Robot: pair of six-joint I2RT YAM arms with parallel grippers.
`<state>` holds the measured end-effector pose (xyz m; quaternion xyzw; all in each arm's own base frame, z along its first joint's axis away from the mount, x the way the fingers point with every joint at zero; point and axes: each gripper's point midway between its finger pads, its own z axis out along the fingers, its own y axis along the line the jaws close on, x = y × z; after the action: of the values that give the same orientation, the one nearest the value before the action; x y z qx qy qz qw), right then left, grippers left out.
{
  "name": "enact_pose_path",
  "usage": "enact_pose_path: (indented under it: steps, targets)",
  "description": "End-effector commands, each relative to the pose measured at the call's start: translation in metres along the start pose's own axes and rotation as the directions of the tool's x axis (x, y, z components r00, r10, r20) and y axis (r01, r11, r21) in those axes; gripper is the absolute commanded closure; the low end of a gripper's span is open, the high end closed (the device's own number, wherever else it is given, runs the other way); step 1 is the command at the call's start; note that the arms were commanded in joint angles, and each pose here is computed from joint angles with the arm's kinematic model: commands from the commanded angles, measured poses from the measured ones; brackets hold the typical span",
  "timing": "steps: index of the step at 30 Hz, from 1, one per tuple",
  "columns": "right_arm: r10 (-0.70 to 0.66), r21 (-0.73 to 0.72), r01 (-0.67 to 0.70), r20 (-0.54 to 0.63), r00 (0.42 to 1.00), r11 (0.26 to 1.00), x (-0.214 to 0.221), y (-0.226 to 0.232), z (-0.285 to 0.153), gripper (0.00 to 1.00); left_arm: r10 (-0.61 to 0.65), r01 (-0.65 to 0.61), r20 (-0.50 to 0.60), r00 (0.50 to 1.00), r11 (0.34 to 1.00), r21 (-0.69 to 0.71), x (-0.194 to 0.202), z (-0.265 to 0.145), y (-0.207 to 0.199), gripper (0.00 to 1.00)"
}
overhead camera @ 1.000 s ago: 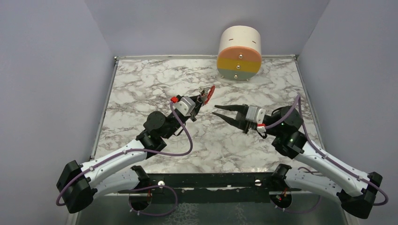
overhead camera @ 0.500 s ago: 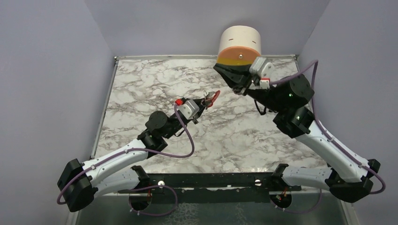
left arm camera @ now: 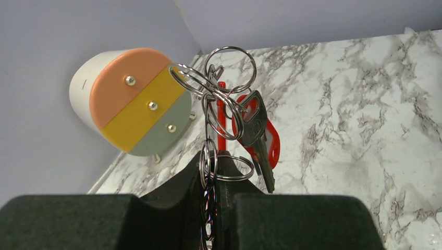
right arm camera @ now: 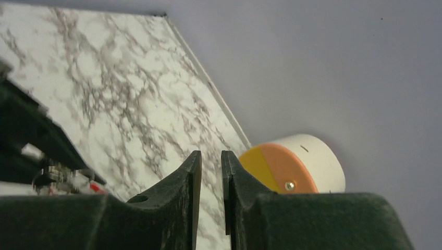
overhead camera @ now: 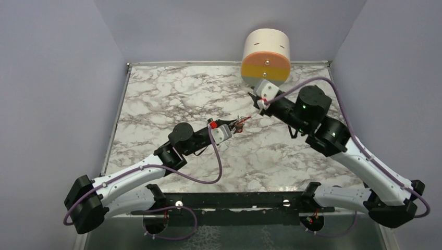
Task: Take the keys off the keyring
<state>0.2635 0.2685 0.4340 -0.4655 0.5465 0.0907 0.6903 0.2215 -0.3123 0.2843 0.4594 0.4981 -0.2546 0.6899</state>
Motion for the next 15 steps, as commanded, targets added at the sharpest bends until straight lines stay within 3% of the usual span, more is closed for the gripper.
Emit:
enact_pose_path:
  steps: [1, 8, 15]
  targets:
    - [-0.196, 0.092, 0.191, 0.055, 0.979, 0.977, 0.002, -0.014, -0.051, 0.80, 0.073, -0.079, 0.099, 0.992, 0.996, 0.049, -0.042, -0.005, 0.000, 1.00]
    - [-0.203, -0.015, 0.211, 0.219, 0.954, 0.977, -0.023, 0.009, -0.081, 0.89, 0.048, -0.072, 0.185, 0.982, 0.989, 0.127, -0.067, -0.015, -0.013, 1.00]
    - [-0.168, -0.334, 0.223, 0.187, 0.968, 0.916, -0.008, 0.065, -0.057, 0.87, 0.014, -0.060, 0.201, 0.980, 0.973, 0.223, -0.074, -0.019, -0.030, 1.00]
